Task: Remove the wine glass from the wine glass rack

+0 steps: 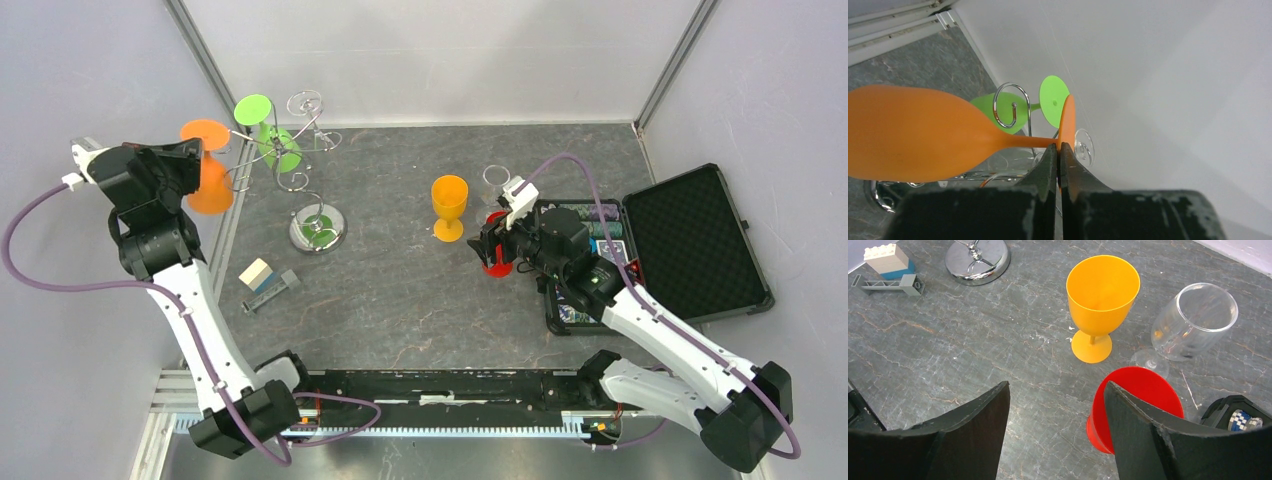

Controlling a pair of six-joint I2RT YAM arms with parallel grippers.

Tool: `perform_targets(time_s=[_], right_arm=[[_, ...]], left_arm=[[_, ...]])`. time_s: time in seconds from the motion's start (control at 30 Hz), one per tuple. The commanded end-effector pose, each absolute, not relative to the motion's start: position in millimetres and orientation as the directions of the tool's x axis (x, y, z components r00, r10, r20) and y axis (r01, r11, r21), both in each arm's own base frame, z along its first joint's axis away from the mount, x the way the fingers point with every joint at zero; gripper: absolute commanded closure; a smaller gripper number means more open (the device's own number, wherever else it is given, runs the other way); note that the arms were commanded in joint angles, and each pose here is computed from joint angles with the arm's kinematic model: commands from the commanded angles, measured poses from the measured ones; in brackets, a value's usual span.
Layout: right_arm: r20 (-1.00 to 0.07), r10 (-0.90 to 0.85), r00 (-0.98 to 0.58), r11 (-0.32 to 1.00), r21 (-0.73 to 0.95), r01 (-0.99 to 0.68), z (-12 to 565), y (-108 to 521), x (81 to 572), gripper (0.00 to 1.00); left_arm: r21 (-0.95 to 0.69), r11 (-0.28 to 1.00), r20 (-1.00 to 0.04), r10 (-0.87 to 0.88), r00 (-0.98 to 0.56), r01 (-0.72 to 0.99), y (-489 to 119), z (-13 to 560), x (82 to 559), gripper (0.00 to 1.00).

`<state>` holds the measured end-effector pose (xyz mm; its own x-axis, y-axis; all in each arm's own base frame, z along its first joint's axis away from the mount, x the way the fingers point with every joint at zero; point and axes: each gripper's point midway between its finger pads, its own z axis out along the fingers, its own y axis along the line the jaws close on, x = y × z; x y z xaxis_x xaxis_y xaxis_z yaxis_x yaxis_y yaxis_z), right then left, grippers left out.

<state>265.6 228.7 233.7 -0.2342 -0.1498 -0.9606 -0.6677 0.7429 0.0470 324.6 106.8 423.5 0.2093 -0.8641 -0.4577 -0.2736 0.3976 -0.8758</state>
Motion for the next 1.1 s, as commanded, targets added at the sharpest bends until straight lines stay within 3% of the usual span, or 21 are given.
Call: perform_targets(time_s=[0.0,0.3,0.63,0.8,1.07], right_arm=[[-0.974,-0.103,-0.201,0.745,0.058,-0.665,250,229,267,0.26],[-0.982,-0.053,-0.18,0.699,0.092,-0.709,261,236,255,0.19],[-0.988,0.024,-0.154,0.64,0.133,-0.757,275,244,243,0.02],[-0.976,0.138,-0.169,0.596,0.218,-0.773,297,253,237,0.02],[-0.902,0.357,-0.244,0.39,0.381,-0.838,337,272,213,0.02]], left_arm=[[-0.83,0.47,-0.546,-0.795,0.264,-0.3,111,446,302,0.98],[-0.79,0.601,-0.613,-0.766,0.195,-0.124,71,517,285,0.98],[-0.817,0.485,-0.529,-0.846,-0.068,0.311,-12,581,275,0.98],[-0.815,0.313,-0.453,-0.869,-0.2,0.488,-55,608,250,0.98],[-0.829,0.045,-0.32,-0.855,-0.408,0.557,-94,609,238,0.98]])
